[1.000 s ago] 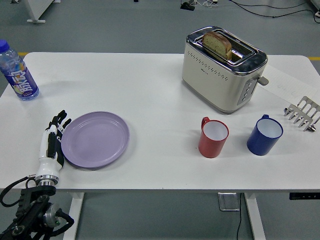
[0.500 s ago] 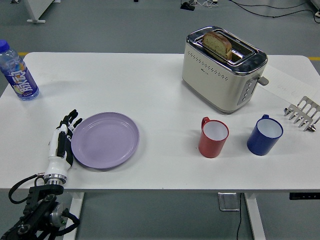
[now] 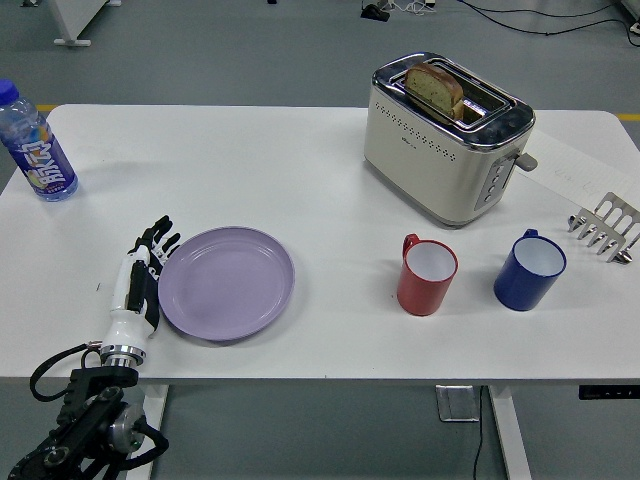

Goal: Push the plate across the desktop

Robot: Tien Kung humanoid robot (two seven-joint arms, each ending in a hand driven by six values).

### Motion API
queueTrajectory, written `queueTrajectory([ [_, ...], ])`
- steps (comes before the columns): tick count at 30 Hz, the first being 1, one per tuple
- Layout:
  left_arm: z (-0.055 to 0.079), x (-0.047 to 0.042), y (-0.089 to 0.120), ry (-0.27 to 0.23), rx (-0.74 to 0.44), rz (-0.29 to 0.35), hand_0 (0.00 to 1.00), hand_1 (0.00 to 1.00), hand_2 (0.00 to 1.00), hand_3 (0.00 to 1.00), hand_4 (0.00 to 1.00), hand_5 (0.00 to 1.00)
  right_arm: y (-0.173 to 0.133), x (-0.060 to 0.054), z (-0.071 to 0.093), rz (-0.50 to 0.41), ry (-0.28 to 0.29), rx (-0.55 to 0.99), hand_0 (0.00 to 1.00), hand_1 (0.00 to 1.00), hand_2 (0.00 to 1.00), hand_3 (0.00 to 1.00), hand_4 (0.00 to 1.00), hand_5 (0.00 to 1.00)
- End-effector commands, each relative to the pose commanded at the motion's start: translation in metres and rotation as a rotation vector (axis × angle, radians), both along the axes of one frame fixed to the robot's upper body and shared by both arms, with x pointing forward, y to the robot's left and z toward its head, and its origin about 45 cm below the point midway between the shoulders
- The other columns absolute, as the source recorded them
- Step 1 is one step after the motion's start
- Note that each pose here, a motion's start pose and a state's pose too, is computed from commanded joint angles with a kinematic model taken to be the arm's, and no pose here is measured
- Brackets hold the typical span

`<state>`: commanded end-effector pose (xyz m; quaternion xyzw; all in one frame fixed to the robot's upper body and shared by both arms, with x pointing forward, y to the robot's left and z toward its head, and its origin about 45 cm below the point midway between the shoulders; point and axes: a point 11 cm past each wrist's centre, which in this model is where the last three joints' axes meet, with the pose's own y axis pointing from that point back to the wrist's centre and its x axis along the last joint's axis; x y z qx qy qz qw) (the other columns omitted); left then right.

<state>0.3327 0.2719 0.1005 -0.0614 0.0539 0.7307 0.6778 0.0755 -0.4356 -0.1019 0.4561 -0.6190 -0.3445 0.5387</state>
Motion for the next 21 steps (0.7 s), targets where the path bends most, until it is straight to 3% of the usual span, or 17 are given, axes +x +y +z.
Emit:
queueTrajectory([
  [21,0.003,0.0023,-0.012,-0.007,0.000,-0.032,0.833,0.882,0.937,0.857,0.517,0.998,-0.001,0.002,0.001,0.002,-0.002,-0.003,0.656,0.640,0.714,0.666,0.252,0.282],
])
